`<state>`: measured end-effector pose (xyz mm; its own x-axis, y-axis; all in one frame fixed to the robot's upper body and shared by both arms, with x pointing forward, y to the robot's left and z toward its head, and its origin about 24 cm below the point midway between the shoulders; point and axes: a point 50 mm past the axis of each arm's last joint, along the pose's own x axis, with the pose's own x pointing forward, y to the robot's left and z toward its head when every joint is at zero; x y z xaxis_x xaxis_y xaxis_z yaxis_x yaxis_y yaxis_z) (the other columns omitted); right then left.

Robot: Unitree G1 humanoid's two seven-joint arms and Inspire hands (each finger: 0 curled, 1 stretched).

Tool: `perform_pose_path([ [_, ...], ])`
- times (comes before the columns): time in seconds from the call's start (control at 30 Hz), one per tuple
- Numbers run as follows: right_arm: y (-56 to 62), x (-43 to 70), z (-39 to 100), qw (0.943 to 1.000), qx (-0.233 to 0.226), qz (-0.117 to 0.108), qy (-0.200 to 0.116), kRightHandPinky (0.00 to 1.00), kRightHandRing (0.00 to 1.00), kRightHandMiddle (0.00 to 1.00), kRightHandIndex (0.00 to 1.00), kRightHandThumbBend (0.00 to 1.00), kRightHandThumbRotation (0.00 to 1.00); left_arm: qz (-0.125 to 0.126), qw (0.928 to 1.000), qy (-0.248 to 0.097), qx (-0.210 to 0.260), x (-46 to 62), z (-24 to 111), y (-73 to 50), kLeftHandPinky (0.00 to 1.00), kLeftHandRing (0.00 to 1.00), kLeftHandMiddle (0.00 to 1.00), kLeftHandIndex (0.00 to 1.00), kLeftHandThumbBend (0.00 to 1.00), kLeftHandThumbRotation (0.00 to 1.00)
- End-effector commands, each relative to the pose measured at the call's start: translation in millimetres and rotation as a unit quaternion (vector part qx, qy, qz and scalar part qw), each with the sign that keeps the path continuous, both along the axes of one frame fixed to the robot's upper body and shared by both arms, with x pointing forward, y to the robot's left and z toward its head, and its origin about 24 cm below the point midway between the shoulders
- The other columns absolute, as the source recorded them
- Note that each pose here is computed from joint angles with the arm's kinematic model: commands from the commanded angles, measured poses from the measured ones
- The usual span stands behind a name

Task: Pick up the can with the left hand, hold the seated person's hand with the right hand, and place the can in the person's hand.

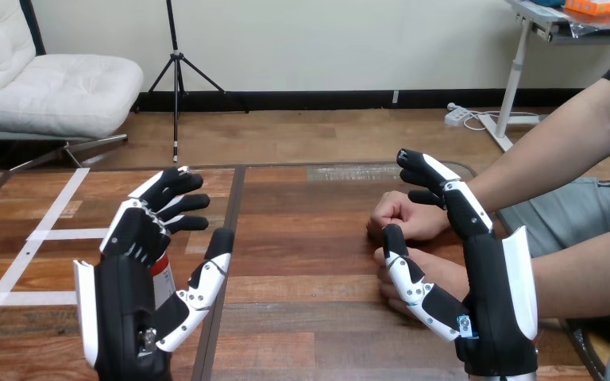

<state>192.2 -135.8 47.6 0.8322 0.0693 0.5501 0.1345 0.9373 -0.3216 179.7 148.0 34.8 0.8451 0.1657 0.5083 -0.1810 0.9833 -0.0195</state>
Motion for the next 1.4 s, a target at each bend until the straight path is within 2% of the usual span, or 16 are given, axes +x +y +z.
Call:
perform_pose_path([
  [0.0, 1.4, 9.5, 11.6, 0.9995, 0.001, 0.003, -0.032, 0.71, 0.80, 0.83, 0.82, 0.26, 0.00, -0.001, 0.9989, -0.046, -0.002, 5.4, 14.9, -2.1, 0.57, 0.66, 0.71, 0.72, 0.48, 0.00],
  [0.53, 1.6, 6.9, 12.7, 0.9995, 0.008, 0.004, -0.032, 0.71, 0.80, 0.83, 0.82, 0.26, 0.00, 0.012, 0.9996, -0.024, 0.004, 2.3, 8.9, -0.3, 0.58, 0.66, 0.70, 0.71, 0.49, 0.00],
  [1.1, 0.6, 5.3, 11.0, 0.9995, 0.003, 0.001, -0.031, 0.70, 0.79, 0.83, 0.82, 0.25, 0.00, 0.045, 0.9978, -0.040, 0.025, 1.6, 10.0, 8.1, 0.58, 0.66, 0.71, 0.72, 0.49, 0.00],
  [1.37, 1.6, 5.4, 11.2, 0.9995, 0.008, 0.007, -0.028, 0.69, 0.78, 0.83, 0.83, 0.25, 0.00, 0.067, 0.9959, -0.045, 0.039, 1.9, 10.8, 12.6, 0.59, 0.68, 0.73, 0.73, 0.50, 0.00],
])
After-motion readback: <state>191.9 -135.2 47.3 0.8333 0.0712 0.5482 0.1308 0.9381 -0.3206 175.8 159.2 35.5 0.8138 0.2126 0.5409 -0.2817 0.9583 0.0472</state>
